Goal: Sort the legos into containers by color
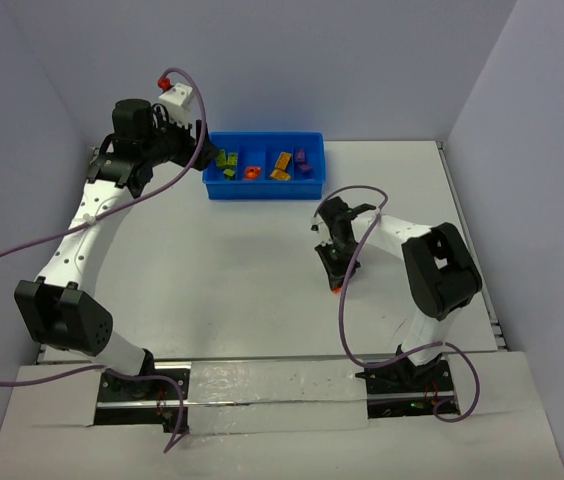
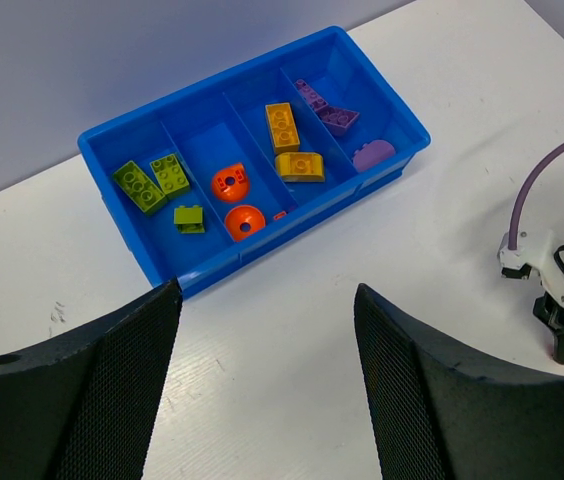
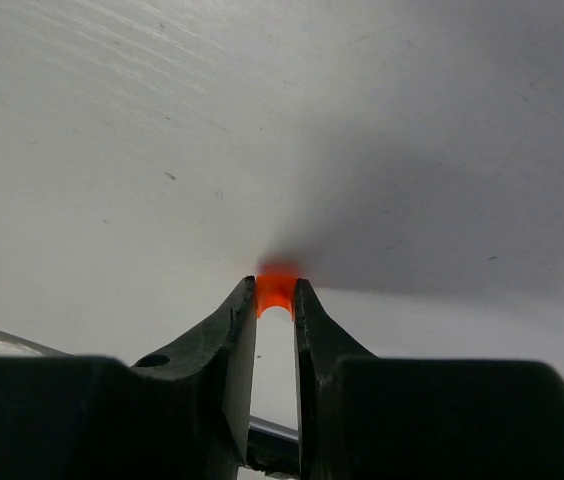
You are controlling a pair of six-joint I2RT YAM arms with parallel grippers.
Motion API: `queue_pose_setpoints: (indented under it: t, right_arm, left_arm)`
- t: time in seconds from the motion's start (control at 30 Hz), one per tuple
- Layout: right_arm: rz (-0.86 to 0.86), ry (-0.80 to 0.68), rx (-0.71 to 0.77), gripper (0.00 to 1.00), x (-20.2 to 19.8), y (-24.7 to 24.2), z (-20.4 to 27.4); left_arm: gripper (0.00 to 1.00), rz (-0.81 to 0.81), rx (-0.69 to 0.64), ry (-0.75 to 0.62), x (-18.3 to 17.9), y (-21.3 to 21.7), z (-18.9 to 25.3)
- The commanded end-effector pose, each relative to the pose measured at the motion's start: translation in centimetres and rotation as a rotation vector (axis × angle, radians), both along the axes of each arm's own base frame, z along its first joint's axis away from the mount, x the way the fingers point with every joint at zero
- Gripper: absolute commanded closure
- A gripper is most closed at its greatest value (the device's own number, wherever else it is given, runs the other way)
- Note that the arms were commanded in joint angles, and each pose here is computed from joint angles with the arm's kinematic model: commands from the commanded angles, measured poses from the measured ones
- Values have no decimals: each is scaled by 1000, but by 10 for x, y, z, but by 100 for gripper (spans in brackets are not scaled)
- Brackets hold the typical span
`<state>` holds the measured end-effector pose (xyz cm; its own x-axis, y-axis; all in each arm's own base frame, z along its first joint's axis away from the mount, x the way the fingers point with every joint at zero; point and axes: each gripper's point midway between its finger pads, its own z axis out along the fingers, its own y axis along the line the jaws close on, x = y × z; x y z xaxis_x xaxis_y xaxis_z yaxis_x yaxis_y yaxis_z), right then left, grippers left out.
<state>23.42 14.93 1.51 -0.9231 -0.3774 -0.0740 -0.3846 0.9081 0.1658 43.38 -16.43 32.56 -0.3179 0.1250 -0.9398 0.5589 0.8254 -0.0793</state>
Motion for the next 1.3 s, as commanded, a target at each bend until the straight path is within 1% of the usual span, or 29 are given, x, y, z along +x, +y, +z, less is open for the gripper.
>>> queue_pose_setpoints:
  t: [0.0, 0.03, 0.13, 0.17, 0.33, 0.4, 0.47, 0.6, 0.67, 0.7, 0.83, 0.93, 1.13, 1.23, 1.27]
  right_arm:
    - [32, -201, 132, 100, 49, 32, 61]
    - [33, -249, 155, 100, 63, 39, 77]
    - [56, -383, 209, 100, 105, 58, 121]
    - [64, -430, 221, 100, 121, 65, 135]
    - [54, -612, 272, 100, 195, 96, 185]
    - [35, -712, 319, 100, 225, 110, 219]
    - [10, -723, 339, 100, 249, 123, 212]
    - [-38, -859, 435, 100, 294, 148, 239]
    - [-56, -899, 475, 100, 313, 163, 233]
    - [-57, -904, 484, 100, 316, 167, 232]
    - [-35, -1010, 554, 100, 332, 190, 241]
    - [-22, -1058, 595, 100, 341, 208, 236]
    - [-85, -1092, 661, 100, 361, 226, 223]
    - [-112, -1066, 687, 100, 367, 235, 204]
    - [-114, -1068, 696, 99, 368, 238, 205]
  left_arm:
    - [22, 12, -23, -41, 1, 5, 16]
    - [18, 18, -27, -38, 1, 8, 16]
    - [3, 37, -52, -39, 0, 17, 22]
    - [1, 48, -77, -29, -1, 21, 24]
    - [1, 74, -110, -29, 1, 35, 31]
    - [1, 85, -114, -28, 3, 40, 32]
    - [1, 91, -118, -26, 4, 42, 31]
    - [1, 102, -124, -30, 8, 46, 30]
    - [1, 113, -129, -29, 11, 48, 27]
    - [1, 115, -133, -26, 12, 49, 25]
    - [1, 125, -135, -12, 16, 52, 17]
    - [1, 131, -147, -6, 21, 55, 16]
    - [1, 136, -153, -10, 27, 57, 16]
    - [1, 143, -147, -11, 29, 59, 15]
    - [1, 145, -146, -12, 30, 60, 15]
